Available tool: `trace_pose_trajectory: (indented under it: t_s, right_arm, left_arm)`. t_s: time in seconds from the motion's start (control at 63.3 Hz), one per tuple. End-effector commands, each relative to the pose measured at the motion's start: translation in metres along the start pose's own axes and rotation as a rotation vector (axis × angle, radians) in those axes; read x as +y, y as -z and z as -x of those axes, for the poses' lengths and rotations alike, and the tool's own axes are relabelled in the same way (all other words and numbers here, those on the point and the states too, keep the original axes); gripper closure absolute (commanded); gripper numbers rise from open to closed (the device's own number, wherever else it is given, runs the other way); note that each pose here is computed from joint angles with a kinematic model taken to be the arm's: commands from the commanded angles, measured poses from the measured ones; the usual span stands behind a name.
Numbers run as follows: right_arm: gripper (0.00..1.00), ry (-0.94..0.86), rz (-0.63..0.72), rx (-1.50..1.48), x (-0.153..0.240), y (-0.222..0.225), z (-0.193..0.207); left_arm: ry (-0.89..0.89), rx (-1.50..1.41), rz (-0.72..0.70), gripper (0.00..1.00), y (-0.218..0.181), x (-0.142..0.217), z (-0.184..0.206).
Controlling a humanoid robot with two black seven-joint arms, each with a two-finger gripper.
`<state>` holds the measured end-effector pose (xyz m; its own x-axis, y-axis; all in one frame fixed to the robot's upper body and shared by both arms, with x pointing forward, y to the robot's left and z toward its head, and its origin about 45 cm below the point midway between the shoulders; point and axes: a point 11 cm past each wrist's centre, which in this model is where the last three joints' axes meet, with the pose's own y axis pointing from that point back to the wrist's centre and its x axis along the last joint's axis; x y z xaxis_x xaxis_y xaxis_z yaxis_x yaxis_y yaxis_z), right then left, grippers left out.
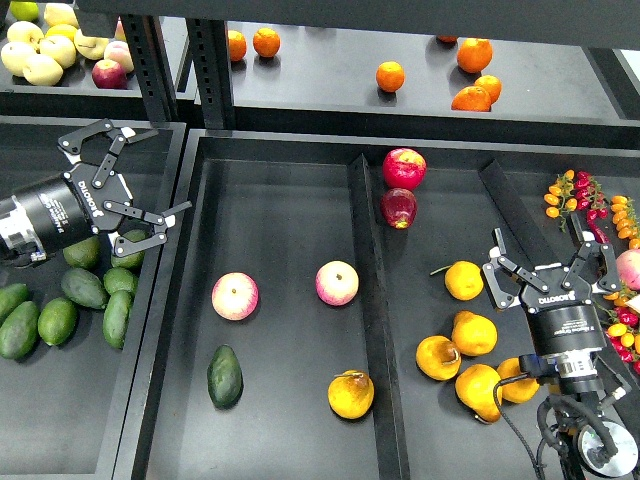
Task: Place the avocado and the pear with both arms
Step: 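Raise the left gripper and move it toward the dark avocado in the middle bin, then lower the left gripper onto the dark avocado and close it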
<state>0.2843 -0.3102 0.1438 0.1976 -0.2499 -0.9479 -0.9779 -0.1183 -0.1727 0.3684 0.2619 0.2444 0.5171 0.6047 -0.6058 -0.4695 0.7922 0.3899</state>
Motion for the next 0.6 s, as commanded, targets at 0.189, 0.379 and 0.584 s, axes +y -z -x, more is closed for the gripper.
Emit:
trace_pose_trajectory:
  t_s: [0.189, 0.379, 0.584]
  right_arm:
    - [0.0, 0.002, 0.008, 0.0, -0.001, -0.001, 0.0]
    - [0.0, 0.001, 0.014, 0.0, 0.0, -0.001, 0.0]
    - [0.0, 0.002, 0.016, 0.0, -0.001, -0.001, 0.0]
  left_arm:
    - [0.034, -0.217, -0.368, 0.01, 0.035, -0.046, 0.026]
    - [0.038, -0.366, -0.556, 0.01, 0.076, -0.079, 0.028]
    - [0.071, -0.527, -0.686, 0.03, 0.108, -0.121, 0.04]
